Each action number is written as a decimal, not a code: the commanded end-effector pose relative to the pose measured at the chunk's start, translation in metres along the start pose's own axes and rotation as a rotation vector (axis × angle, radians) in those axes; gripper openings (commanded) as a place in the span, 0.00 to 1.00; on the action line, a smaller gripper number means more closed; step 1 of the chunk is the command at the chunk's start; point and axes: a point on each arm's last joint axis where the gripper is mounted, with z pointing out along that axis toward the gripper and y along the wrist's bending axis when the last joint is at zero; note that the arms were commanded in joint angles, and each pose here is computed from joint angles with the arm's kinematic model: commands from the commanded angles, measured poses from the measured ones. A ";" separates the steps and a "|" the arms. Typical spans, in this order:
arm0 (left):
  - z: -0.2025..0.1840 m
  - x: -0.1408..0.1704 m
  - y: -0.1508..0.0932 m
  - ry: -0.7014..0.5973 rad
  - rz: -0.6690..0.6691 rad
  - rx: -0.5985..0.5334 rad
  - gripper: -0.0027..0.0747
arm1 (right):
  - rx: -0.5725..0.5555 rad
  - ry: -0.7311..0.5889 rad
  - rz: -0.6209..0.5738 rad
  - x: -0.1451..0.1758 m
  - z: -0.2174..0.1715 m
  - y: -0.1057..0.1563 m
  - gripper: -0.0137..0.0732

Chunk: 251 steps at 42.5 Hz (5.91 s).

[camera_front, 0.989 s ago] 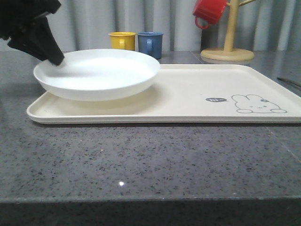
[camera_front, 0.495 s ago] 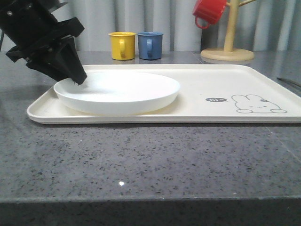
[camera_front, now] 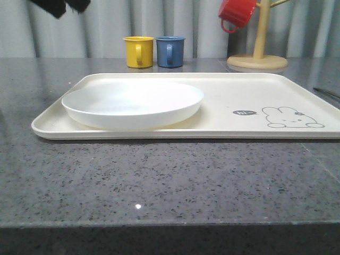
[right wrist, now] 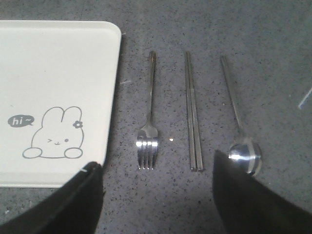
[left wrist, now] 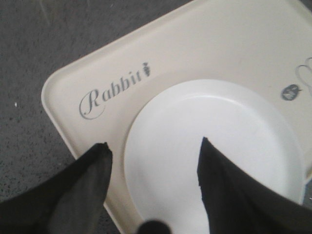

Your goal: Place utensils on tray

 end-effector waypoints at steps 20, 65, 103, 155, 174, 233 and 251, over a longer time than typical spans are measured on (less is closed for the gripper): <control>-0.088 0.062 -0.070 -0.134 0.136 -0.175 0.50 | 0.004 -0.090 -0.017 -0.015 -0.005 0.000 0.74; -0.125 0.099 -0.075 -0.234 0.136 -0.173 0.50 | 0.038 0.308 -0.031 -0.057 0.068 0.002 0.74; -0.125 0.099 -0.075 -0.234 0.136 -0.173 0.50 | -0.049 0.786 -0.024 -0.092 0.232 0.006 0.74; -0.125 0.099 -0.075 -0.234 0.136 -0.173 0.50 | -0.254 0.758 -0.263 -0.089 0.190 0.124 0.15; -0.125 0.099 -0.075 -0.236 0.136 -0.173 0.50 | -0.176 0.710 0.023 -0.100 0.223 0.152 0.15; -0.125 0.099 -0.075 -0.236 0.136 -0.173 0.50 | 0.114 0.622 0.043 -0.080 0.166 -0.033 0.56; -0.125 0.099 -0.075 -0.236 0.136 -0.173 0.50 | 0.117 0.717 0.092 -0.059 0.204 -0.046 0.55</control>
